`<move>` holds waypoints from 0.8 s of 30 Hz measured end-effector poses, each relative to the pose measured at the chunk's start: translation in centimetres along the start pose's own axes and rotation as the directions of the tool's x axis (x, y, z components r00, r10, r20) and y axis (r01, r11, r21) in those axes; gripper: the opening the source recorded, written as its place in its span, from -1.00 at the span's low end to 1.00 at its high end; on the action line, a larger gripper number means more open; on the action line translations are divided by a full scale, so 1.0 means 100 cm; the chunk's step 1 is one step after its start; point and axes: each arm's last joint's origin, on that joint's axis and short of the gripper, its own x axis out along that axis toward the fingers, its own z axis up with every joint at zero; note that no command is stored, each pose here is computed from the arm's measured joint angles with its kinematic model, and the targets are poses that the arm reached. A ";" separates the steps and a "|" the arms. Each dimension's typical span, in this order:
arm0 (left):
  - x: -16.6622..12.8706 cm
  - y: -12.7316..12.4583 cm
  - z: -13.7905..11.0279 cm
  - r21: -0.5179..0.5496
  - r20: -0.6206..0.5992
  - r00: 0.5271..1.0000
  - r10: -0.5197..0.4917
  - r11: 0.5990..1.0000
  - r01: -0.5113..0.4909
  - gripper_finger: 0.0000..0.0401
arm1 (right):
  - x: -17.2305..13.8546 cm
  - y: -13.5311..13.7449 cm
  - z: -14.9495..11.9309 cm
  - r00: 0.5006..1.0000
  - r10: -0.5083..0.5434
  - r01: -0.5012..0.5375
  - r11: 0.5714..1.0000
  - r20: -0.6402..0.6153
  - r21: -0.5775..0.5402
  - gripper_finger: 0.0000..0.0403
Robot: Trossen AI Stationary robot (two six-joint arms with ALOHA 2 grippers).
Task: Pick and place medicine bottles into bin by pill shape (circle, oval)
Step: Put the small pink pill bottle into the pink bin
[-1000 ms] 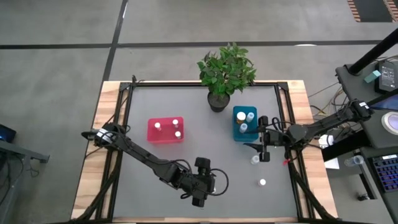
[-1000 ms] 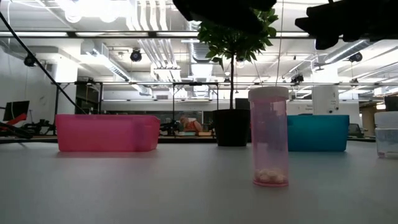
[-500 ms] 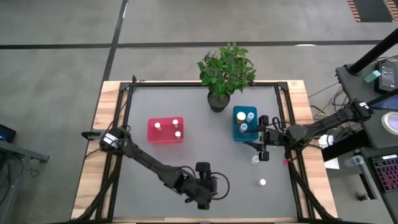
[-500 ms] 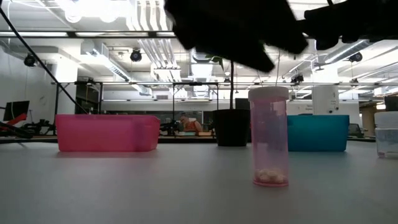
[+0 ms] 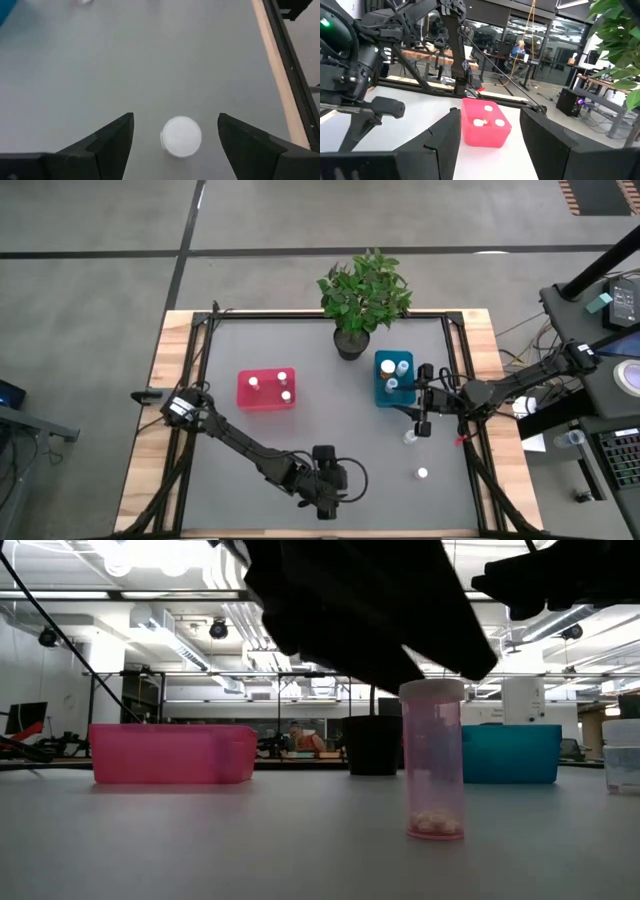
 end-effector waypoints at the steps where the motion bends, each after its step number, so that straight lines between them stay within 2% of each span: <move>1: 0.000 0.000 -0.001 -0.010 -0.003 1.000 -0.001 1.000 0.001 0.32 | 0.000 0.000 0.000 1.000 0.000 0.000 1.000 0.000 0.000 -0.05; 11: 0.000 -0.001 -0.002 -0.012 -0.002 1.000 -0.004 1.000 0.004 0.10 | 0.000 0.000 0.000 1.000 0.000 0.000 1.000 0.000 0.000 -0.05; 24: 0.008 -0.001 -0.008 -0.032 -0.007 1.000 0.013 0.999 -0.013 0.09 | 0.000 0.000 0.000 1.000 0.000 0.000 1.000 0.000 0.000 -0.05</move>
